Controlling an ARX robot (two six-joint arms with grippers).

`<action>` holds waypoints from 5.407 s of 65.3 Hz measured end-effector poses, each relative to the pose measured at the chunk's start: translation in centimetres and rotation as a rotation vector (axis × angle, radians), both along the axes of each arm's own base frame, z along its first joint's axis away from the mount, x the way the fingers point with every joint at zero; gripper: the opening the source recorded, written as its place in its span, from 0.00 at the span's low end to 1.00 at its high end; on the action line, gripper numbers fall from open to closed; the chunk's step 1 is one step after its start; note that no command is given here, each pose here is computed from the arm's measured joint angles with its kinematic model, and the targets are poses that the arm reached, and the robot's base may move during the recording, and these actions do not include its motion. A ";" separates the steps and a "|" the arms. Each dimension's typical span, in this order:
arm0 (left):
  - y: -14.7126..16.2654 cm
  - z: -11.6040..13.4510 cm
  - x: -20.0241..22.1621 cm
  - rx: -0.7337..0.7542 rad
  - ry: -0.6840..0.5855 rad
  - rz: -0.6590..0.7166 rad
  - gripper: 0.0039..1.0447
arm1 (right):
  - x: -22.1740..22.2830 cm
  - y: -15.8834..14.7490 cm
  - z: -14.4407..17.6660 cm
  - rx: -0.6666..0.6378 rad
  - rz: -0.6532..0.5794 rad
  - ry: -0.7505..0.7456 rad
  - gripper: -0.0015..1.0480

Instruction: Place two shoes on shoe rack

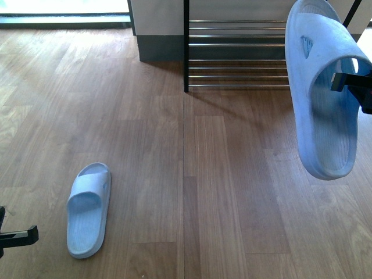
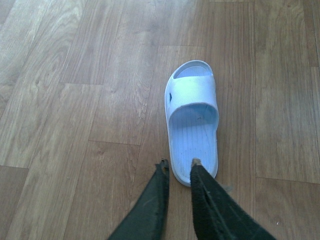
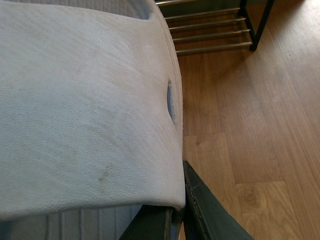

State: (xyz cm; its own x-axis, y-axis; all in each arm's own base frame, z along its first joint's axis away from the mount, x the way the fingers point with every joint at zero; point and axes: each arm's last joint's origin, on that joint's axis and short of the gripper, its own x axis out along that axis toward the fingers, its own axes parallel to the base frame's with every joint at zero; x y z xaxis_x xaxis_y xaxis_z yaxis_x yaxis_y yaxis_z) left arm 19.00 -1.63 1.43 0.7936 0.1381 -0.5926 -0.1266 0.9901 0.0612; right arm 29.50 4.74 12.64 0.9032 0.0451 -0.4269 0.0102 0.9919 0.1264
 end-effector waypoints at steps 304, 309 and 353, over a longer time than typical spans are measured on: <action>1.3 8.4 14.6 -0.065 -0.114 -0.135 0.01 | 0.0 0.0 0.0 -0.001 0.000 0.000 0.02; 1.3 10.1 13.2 -0.058 -0.147 -0.133 0.01 | 0.0 0.0 0.0 -0.001 0.000 0.000 0.02; -0.4 15.9 2.5 0.078 -0.372 -0.106 0.01 | 0.0 0.1 0.0 -0.001 0.001 0.000 0.02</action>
